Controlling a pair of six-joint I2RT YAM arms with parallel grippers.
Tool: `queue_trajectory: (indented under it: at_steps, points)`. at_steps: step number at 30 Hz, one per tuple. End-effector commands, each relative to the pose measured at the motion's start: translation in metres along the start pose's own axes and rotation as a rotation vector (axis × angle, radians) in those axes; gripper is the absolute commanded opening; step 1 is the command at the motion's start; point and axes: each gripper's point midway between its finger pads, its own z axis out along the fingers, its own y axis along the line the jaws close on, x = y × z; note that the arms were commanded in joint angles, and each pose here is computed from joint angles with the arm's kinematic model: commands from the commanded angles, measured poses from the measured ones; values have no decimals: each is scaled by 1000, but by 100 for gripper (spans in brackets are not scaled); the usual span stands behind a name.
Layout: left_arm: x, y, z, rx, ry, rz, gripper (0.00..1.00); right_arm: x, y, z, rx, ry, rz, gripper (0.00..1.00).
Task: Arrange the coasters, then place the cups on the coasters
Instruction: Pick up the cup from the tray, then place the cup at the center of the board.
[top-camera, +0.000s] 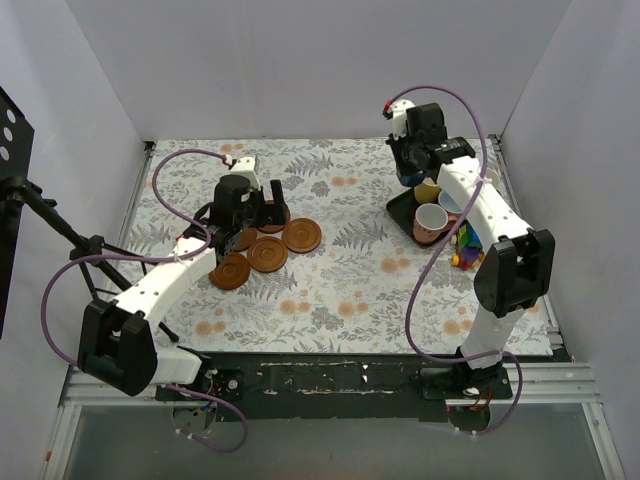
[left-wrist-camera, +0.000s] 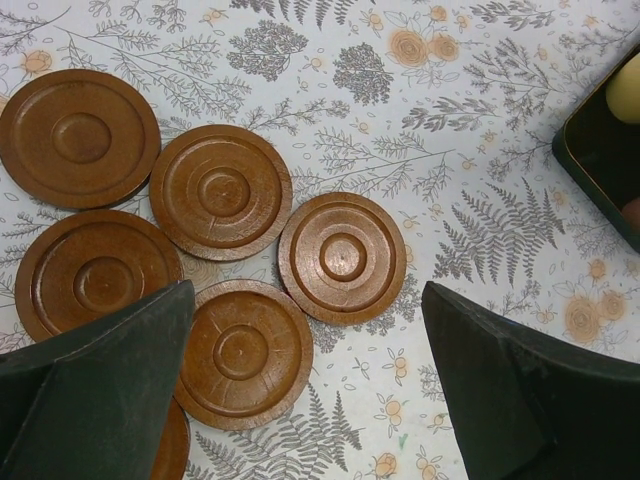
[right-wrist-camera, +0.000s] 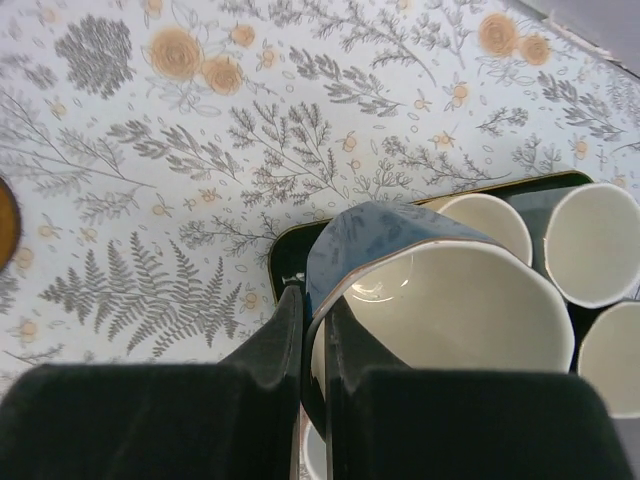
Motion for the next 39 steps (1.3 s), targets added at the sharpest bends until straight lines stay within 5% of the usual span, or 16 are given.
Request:
queue_trajectory:
  at_steps: [1, 13, 21, 27, 39]
  points:
    - [-18, -9, -14, 51, -76, -4, 98, -71, -7, -76, 12, -224, 163, 1]
    - [-22, -16, -23, 71, -129, -19, 98, -34, 62, -90, -75, -131, 451, 1]
    - [-19, -13, -20, 50, -122, -16, 98, 13, 60, -76, 98, -28, 668, 1]
    - [-15, -11, -18, 40, -113, -12, 98, 50, 38, -64, 385, 112, 815, 1]
    - [-9, -10, -11, 25, -91, -3, 98, 92, 62, -28, 470, 300, 923, 1]
